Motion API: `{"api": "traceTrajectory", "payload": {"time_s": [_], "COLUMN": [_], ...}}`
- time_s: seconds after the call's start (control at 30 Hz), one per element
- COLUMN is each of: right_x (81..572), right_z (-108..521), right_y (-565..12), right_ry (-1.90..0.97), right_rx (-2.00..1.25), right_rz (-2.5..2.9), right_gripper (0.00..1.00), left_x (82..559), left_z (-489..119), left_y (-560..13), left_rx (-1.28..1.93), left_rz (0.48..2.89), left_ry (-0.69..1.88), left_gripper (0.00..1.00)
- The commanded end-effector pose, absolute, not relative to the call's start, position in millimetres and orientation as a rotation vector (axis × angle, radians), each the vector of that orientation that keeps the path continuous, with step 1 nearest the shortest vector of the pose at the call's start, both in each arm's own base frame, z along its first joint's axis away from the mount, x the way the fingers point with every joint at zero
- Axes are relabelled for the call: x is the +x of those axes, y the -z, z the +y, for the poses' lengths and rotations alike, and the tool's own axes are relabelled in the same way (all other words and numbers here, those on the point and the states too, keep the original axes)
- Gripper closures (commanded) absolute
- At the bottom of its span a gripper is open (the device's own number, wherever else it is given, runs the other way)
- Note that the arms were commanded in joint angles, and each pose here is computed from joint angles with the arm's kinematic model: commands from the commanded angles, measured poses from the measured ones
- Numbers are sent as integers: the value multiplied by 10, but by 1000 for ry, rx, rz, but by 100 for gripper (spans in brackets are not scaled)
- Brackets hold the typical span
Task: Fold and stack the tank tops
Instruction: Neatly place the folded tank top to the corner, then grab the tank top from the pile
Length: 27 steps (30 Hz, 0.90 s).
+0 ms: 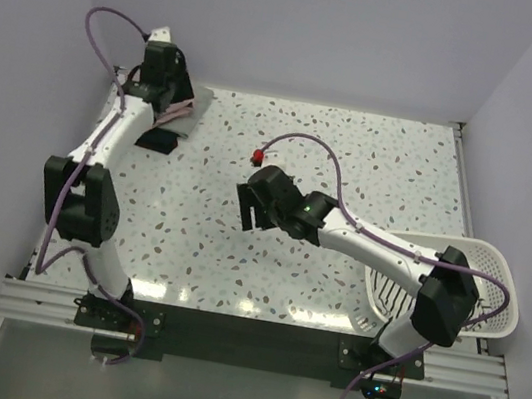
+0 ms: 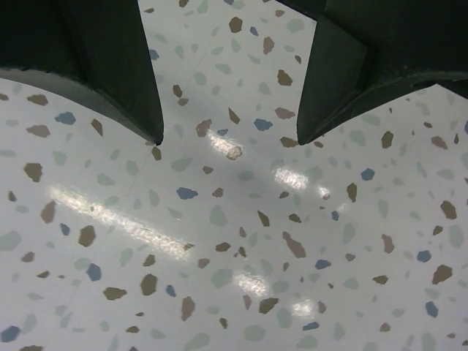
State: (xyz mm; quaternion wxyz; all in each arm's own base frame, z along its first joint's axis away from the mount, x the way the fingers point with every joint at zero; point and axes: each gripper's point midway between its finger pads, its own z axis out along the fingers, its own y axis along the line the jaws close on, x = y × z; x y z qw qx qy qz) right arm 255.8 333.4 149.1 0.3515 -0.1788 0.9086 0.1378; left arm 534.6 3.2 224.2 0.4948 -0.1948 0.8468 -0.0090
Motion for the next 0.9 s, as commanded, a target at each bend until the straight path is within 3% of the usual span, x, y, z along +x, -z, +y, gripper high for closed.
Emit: {"api": "traceTrajectory", "payload": {"time_s": [0.0,0.17,0.23,0.5,0.87], "right_x": [2716,2630,2626,2367,2121], "right_z": [2960,1952,1426,-126,-611], "right_y": [-2025,-2113,-2062,-1810,-948], "right_ry": [-240,23,135,383,381], "right_rx": [-273,22,168,736,1309], "right_rz": [2253,2261,2285,2275,2328], "right_gripper": [23,20,19,11,15], "left_x": [4855,3880,3459,2268,1964], "left_z": [-794,-1847,-2206,-2856,-2751], "left_y": [-2644,-2638,-2376,-2201,-2507], "left_rx": [-380,-141,-25,345,502], "left_rz": [1961,1989,2058,2133,2055], "left_ry": [255,491,558,822,878], "left_gripper": [46,46,46,46,45]}}
